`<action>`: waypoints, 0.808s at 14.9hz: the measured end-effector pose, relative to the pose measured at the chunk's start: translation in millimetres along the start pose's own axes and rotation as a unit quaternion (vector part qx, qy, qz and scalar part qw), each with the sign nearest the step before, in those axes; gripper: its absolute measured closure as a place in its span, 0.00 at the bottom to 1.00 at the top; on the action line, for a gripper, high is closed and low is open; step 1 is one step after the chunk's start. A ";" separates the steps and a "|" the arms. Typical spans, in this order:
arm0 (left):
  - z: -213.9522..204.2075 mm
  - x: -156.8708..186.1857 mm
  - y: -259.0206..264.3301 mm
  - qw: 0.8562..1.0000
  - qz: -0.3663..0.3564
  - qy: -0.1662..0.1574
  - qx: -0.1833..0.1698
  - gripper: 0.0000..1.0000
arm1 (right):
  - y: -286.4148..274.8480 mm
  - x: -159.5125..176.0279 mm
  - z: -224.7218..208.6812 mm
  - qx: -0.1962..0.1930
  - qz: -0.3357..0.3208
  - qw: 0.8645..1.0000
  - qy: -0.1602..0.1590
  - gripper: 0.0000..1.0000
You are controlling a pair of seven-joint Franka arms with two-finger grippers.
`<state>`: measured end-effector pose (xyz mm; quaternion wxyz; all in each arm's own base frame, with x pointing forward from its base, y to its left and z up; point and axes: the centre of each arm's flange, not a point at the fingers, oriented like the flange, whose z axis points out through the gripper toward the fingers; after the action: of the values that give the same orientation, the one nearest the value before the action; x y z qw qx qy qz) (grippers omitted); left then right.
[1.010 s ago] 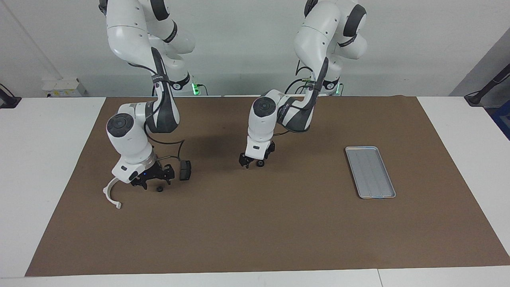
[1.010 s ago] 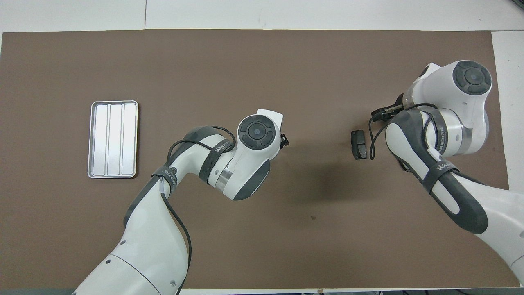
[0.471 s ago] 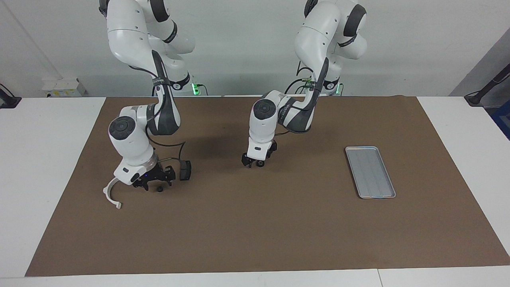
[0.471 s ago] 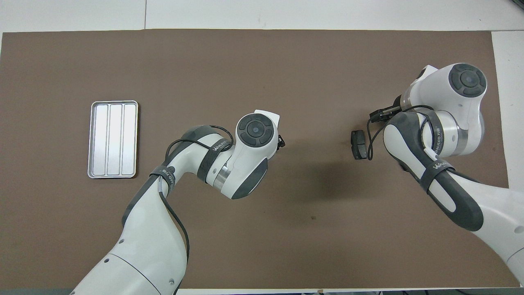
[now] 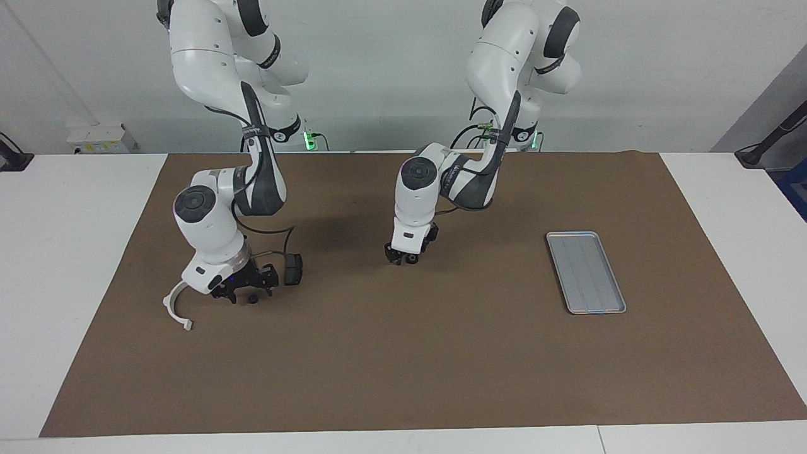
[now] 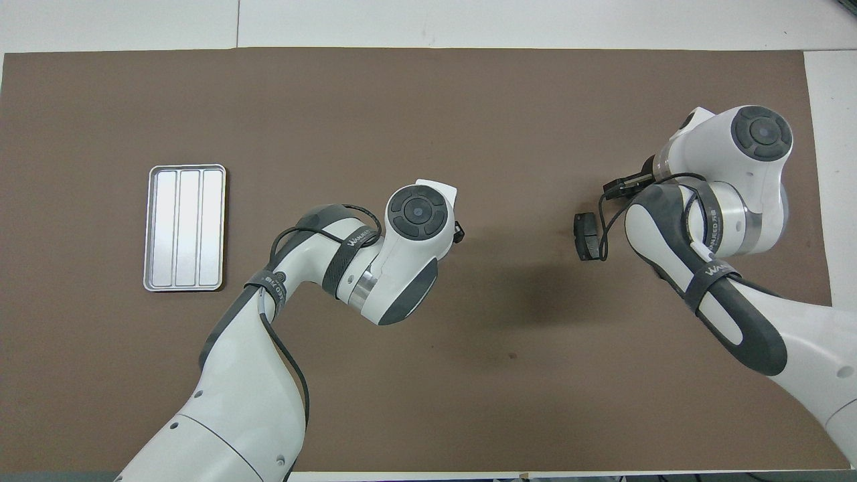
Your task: Pick bearing gear from pile to tray
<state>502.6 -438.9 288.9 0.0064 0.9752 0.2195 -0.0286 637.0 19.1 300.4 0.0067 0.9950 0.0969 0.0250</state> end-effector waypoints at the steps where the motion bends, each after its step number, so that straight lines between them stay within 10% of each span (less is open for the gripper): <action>1: -0.1 1.3 -0.6 1.000 0.000 0.002 0.001 0.20 | -0.2 0.0 0.0 0.000 0.000 1.000 0.000 0.10; 10: -2.0 3.8 -0.9 1.000 -0.001 0.004 0.000 0.30 | -0.3 -1.5 9.5 0.002 0.000 1.000 -0.007 0.10; 12: -5.6 3.8 0.8 1.000 0.000 0.006 -0.004 0.50 | -0.3 -1.7 11.6 0.002 0.000 1.000 -0.009 0.12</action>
<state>506.7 -437.9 294.2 0.0090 0.9753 0.2196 -0.0220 635.8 18.9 288.8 0.0054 0.9951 0.0969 0.0162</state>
